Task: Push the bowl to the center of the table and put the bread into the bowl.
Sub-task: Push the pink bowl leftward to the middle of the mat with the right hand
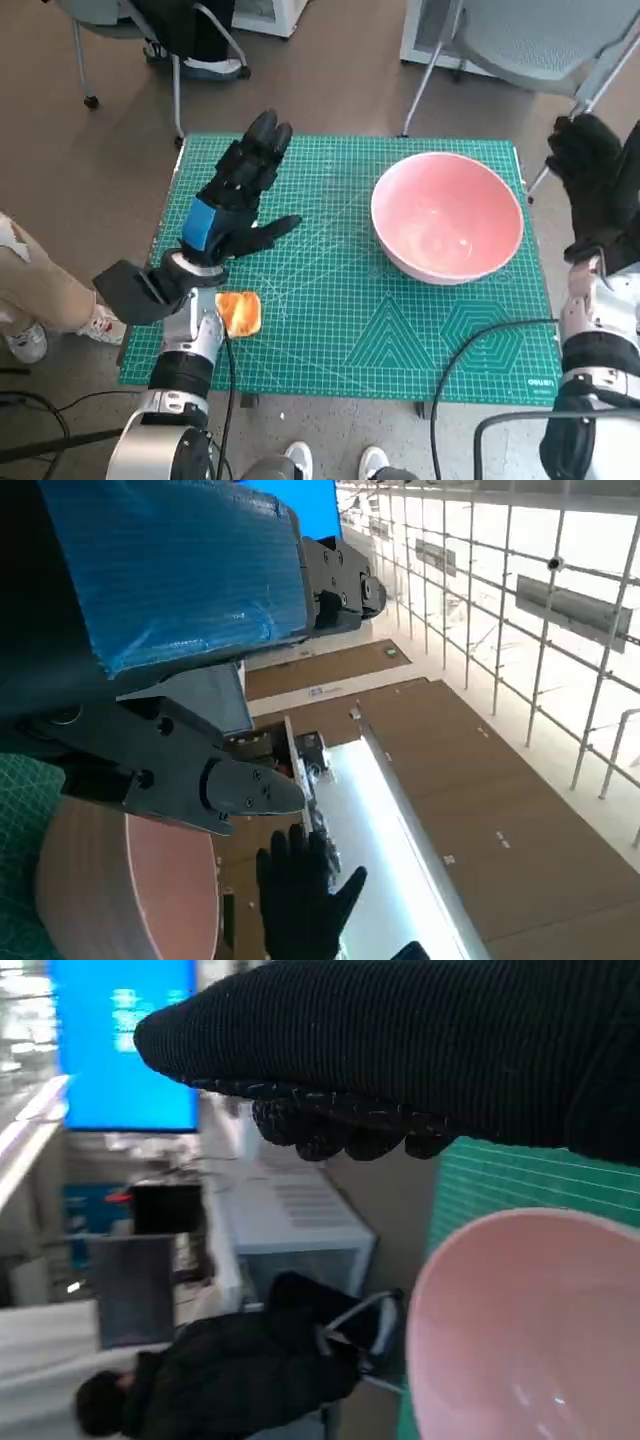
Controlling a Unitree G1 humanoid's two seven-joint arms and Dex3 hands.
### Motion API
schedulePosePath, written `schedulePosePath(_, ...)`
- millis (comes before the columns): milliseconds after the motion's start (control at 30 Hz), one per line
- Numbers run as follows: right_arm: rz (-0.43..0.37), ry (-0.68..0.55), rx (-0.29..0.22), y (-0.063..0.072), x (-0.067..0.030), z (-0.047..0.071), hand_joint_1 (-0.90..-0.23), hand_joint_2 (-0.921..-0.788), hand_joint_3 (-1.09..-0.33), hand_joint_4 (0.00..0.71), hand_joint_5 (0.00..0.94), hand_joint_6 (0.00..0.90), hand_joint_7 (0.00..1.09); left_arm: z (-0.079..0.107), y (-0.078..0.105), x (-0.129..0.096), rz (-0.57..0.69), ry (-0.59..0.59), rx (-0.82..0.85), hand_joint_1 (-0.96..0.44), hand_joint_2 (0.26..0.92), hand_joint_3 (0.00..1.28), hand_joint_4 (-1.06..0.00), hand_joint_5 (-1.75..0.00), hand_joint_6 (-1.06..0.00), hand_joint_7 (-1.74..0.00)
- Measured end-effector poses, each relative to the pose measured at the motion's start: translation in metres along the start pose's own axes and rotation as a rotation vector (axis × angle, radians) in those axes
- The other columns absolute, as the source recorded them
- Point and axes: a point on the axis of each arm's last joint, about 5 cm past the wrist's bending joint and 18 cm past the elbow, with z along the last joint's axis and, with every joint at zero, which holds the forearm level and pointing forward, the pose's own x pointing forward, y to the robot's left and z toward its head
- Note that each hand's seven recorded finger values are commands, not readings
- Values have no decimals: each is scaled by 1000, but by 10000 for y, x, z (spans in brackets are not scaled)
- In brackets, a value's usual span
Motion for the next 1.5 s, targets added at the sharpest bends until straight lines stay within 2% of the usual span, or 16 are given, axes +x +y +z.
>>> schedulePosePath(167,-32,45,35,-29,-25,-51,-631,-921,-881,134,2,190,146,6,13,-23,2,3,6,-278,921,190,-71,-1,-187,-7)
schedulePosePath(367,-47,63,50,-38,-42,-83,-636,-921,-872,139,4,200,135,22,30,-36,6,-1,14,-281,921,191,-71,0,-188,-7)
schedulePosePath(1100,-42,81,57,-4,-54,-126,-630,-921,-877,146,3,215,104,41,40,-40,16,0,22,-277,921,193,-70,0,-187,-5)
schedulePosePath(1500,-21,103,68,81,-67,-194,-642,-921,-851,149,3,222,90,43,52,-50,21,8,27,-275,921,194,-73,-1,-187,-4)
